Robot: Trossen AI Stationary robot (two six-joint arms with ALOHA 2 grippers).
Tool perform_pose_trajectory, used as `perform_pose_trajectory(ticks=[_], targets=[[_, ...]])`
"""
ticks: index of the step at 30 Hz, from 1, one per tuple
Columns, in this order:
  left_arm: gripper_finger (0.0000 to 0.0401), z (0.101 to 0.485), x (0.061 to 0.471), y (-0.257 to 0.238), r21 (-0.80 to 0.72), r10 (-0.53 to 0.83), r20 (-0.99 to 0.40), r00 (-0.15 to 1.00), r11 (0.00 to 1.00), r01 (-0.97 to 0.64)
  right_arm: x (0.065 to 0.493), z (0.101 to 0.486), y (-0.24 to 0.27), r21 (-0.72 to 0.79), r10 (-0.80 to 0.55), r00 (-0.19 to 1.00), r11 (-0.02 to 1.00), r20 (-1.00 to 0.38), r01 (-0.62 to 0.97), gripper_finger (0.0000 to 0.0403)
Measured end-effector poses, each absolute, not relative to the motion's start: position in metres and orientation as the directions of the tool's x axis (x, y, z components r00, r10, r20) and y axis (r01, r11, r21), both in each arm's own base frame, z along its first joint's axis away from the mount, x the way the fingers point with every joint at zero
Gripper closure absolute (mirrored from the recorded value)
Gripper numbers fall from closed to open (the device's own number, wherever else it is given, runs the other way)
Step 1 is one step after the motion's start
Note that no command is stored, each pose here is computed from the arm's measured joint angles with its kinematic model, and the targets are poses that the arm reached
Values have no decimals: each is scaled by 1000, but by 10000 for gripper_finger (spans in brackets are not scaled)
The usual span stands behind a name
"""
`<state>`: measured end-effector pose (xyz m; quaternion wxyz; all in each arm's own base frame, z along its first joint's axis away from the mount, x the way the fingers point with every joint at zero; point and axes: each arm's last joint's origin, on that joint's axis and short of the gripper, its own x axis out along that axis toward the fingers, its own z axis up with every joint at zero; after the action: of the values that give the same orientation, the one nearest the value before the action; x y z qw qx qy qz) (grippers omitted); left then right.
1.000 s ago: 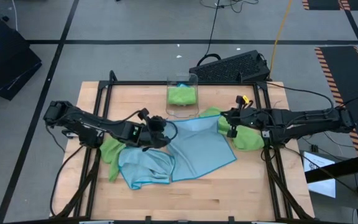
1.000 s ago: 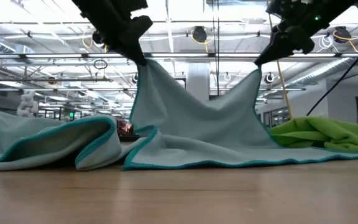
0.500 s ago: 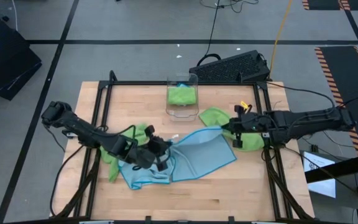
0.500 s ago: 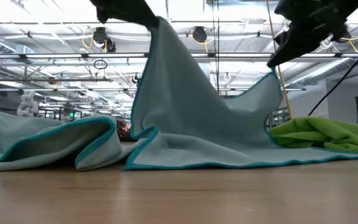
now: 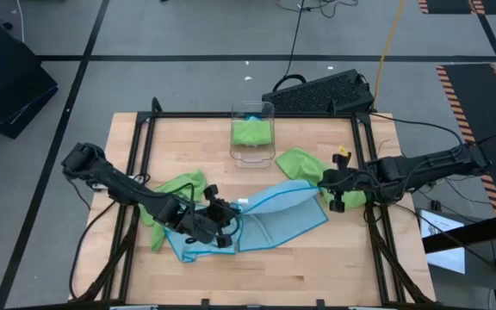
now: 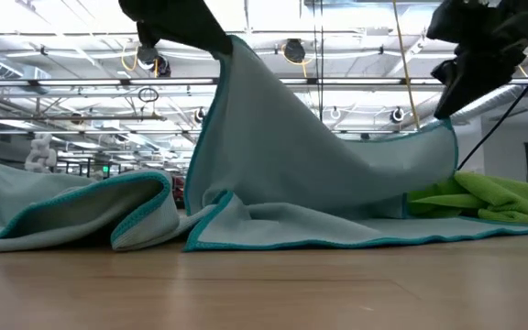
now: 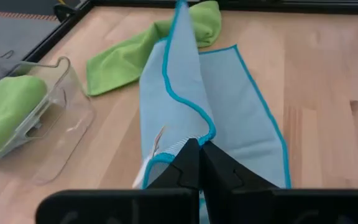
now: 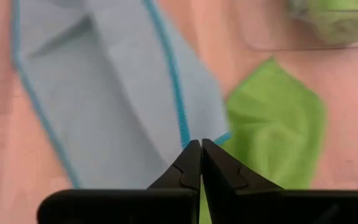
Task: Fold microfiber towels
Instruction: Fold the right blue towel
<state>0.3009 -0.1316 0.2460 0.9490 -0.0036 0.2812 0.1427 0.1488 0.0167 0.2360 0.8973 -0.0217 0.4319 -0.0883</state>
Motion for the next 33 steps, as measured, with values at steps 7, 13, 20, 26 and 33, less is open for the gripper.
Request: perform_pose_trajectory(ticks=[7, 13, 20, 26, 33], targets=[[389, 253, 299, -129, 141, 330, -487, 808, 943, -301, 160, 264, 10, -334, -400, 708, 911, -583, 240, 402], [396, 265, 291, -109, 258, 533, -406, 742, 846, -466, 181, 279, -5, -377, -428, 815, 882, -390, 282, 402], [397, 274, 286, -96, 218, 594, -380, 709, 803, -555, 187, 283, -24, -392, -435, 832, 872, -344, 294, 402], [395, 267, 285, -105, 160, 506, -450, 736, 856, -491, 181, 264, -26, -278, -317, 811, 940, -491, 199, 403], [390, 260, 284, -122, 80, 385, -509, 770, 911, -404, 173, 239, -23, -165, -270, 738, 963, -618, 214, 403]])
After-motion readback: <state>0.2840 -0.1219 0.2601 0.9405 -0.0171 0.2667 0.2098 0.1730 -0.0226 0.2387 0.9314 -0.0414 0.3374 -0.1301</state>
